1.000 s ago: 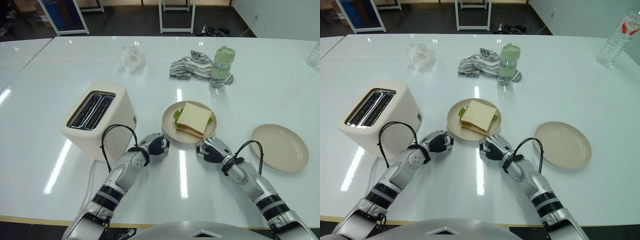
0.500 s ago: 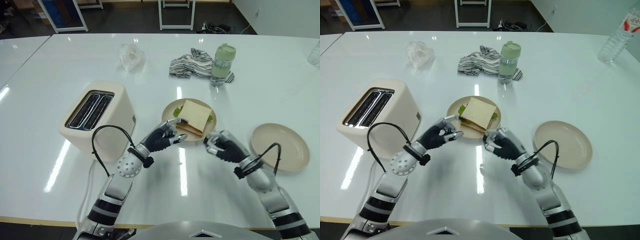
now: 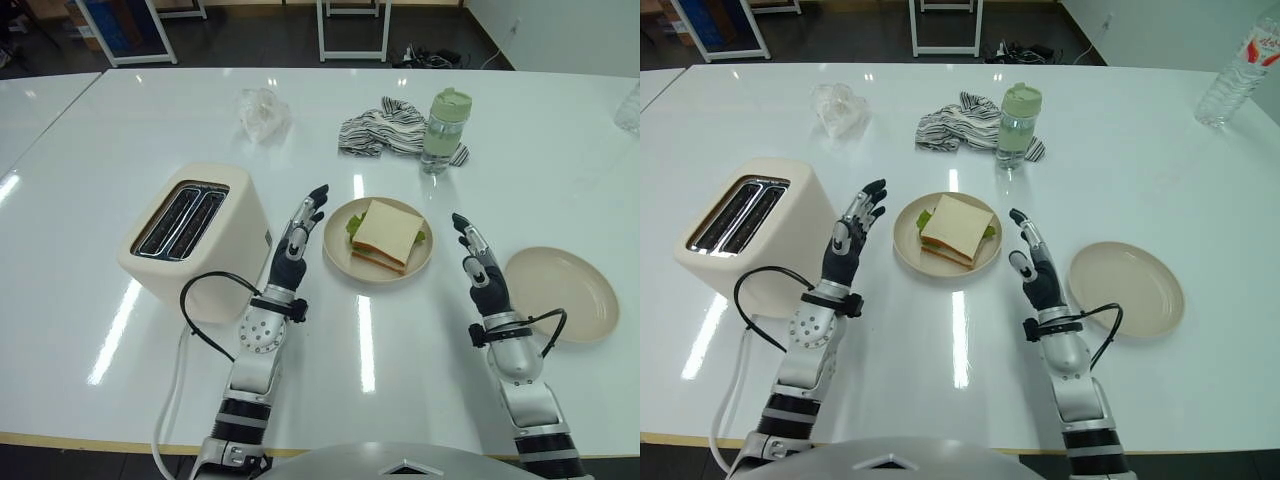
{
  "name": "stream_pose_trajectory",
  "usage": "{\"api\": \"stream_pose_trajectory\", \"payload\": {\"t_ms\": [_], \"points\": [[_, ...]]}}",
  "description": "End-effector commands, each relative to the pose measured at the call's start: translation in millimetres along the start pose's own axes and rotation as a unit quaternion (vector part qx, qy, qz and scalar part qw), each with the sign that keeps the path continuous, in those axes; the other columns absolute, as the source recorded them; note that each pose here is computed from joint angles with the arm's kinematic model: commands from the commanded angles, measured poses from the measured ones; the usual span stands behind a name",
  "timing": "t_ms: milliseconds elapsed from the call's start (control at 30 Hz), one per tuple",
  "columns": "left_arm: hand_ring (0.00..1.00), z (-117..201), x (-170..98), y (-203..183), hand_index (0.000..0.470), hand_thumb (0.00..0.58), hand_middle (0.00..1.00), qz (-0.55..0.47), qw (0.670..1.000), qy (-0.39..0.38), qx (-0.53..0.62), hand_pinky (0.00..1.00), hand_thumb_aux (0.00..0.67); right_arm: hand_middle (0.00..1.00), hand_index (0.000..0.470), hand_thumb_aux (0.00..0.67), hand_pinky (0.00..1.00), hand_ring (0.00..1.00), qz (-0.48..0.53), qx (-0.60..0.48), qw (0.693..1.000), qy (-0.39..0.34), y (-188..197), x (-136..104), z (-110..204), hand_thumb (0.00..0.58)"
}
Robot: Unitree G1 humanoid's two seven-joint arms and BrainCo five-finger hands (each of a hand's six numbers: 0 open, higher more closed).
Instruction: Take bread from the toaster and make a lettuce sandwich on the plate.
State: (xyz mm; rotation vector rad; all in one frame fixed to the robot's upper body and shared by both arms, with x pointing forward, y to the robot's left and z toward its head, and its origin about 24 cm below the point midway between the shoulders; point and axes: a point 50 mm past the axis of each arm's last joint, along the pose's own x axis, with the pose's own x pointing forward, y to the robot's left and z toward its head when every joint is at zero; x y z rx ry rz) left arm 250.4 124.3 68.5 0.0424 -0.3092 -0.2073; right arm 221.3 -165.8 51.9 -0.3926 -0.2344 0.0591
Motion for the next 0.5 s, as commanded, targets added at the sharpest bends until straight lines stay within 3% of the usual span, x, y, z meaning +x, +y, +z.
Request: {"api": "stream_pose_trajectory", "payload": {"t_ms": [33, 500], "points": [[0.00, -11.2, 0.4, -0.1, 0.000, 0.000, 0.00, 0.023, 0.999, 0.015, -0.019, 0.00, 0.000, 0.00, 0.000, 0.000, 0.00, 0.00, -0.040, 0.027, 0.999, 0.020, 7.7, 3.0, -9.6, 0.000], [0.00, -19.3, 3.4, 9.8, 0.000, 0.000, 0.00, 0.043, 0.999, 0.013, -0.007, 0.00, 0.000, 0.00, 0.000, 0.000, 0.00, 0.00, -0.070, 0.042, 0.997, 0.008, 8.3, 7.7, -12.1, 0.000]]}}
